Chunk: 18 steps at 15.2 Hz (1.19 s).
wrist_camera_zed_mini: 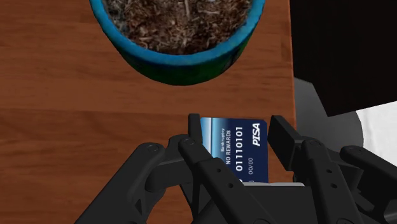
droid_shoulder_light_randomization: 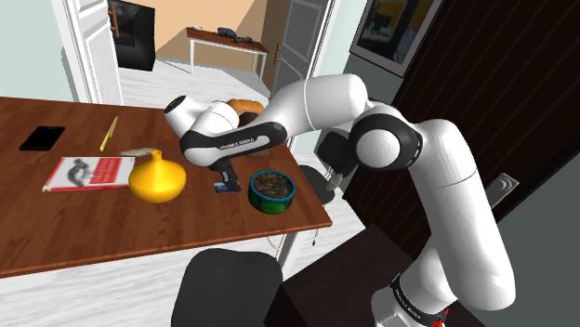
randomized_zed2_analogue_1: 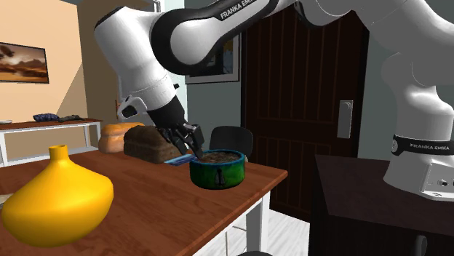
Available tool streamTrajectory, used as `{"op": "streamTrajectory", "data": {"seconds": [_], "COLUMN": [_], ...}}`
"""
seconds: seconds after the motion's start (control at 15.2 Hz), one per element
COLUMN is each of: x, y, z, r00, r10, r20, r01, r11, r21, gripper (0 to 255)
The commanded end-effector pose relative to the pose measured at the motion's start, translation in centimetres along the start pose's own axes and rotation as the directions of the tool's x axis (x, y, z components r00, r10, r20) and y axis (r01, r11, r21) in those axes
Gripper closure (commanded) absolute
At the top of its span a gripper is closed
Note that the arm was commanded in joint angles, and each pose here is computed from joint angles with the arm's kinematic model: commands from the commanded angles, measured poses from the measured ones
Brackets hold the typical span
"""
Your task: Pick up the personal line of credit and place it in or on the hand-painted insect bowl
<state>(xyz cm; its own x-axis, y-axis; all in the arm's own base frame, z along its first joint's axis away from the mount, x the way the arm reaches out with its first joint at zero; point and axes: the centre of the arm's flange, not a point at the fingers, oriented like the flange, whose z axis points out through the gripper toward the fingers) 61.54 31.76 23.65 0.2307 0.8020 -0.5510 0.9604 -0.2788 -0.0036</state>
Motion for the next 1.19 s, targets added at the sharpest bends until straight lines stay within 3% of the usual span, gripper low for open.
{"op": "streamTrajectory", "data": {"seconds": [0.0, 0.4, 1.12], "x": [-0.6, -2.2, -14.7], "y": [0.0, 0.0, 3.3], "z": [-0.8, -3.2, 3.5], "r00": [1.000, 1.000, 1.000], "r10": [0.000, 0.000, 0.000], "r20": [0.000, 0.000, 0.000], "r01": [0.000, 0.000, 0.000], "r11": [1.000, 1.000, 1.000], "r21": [0.000, 0.000, 0.000], "gripper": [255, 255, 255]}}
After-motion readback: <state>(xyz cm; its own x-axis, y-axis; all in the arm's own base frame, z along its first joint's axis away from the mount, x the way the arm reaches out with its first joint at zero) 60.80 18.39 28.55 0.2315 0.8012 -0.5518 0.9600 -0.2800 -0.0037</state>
